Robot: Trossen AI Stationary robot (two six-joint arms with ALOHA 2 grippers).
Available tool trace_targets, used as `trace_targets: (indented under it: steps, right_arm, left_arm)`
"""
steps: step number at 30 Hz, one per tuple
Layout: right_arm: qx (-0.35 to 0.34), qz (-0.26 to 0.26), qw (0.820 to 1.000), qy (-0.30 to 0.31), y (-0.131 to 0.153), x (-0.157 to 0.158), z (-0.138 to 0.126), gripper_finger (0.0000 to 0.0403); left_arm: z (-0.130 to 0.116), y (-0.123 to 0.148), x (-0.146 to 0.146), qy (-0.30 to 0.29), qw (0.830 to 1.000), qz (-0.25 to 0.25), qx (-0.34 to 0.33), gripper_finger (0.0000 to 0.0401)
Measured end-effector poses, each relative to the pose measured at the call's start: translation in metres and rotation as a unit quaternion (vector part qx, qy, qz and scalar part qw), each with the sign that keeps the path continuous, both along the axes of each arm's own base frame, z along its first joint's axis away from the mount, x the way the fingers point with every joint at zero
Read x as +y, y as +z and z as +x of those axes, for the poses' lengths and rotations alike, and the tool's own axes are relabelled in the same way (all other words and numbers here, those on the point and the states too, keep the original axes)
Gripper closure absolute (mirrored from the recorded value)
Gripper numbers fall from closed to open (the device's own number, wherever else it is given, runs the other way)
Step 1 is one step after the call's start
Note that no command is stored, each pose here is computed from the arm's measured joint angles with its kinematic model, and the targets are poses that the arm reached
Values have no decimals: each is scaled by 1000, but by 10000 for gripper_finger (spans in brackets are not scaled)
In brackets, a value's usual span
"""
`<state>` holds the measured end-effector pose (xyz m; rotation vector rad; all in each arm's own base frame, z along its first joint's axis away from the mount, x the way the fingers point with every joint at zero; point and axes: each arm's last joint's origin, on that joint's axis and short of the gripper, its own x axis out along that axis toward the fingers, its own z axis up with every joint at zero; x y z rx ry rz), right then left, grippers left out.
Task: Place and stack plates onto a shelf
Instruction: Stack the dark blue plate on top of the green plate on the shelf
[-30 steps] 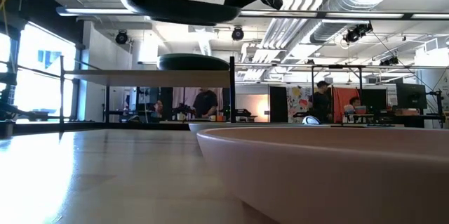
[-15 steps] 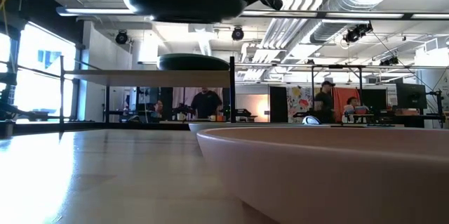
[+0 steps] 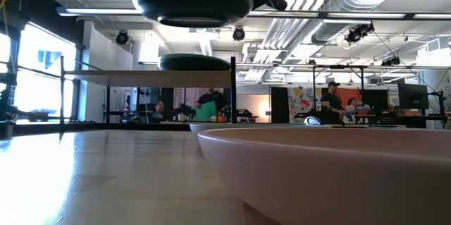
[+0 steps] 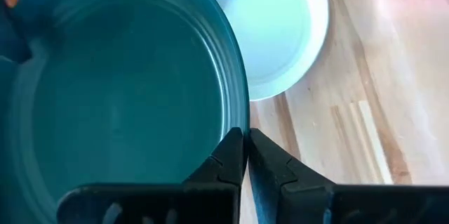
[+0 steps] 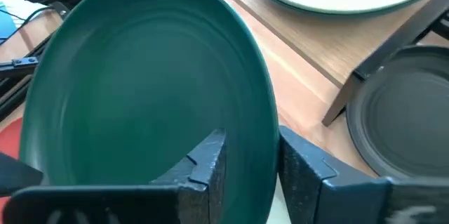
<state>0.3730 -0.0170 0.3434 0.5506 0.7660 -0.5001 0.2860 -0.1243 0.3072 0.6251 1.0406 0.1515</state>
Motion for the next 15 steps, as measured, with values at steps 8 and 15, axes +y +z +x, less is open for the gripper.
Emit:
trace_targets:
  steps: [8,15]
  right_arm:
    - [20,13,1000,-20,-3,-6,-4,347]
    - [16,11,1000,-18,-2,-5,-3,396]
  left_arm:
    - [0,1,1,0,1000,16,-3,401]
    - [1,1,2,5,1000,23,-9,401]
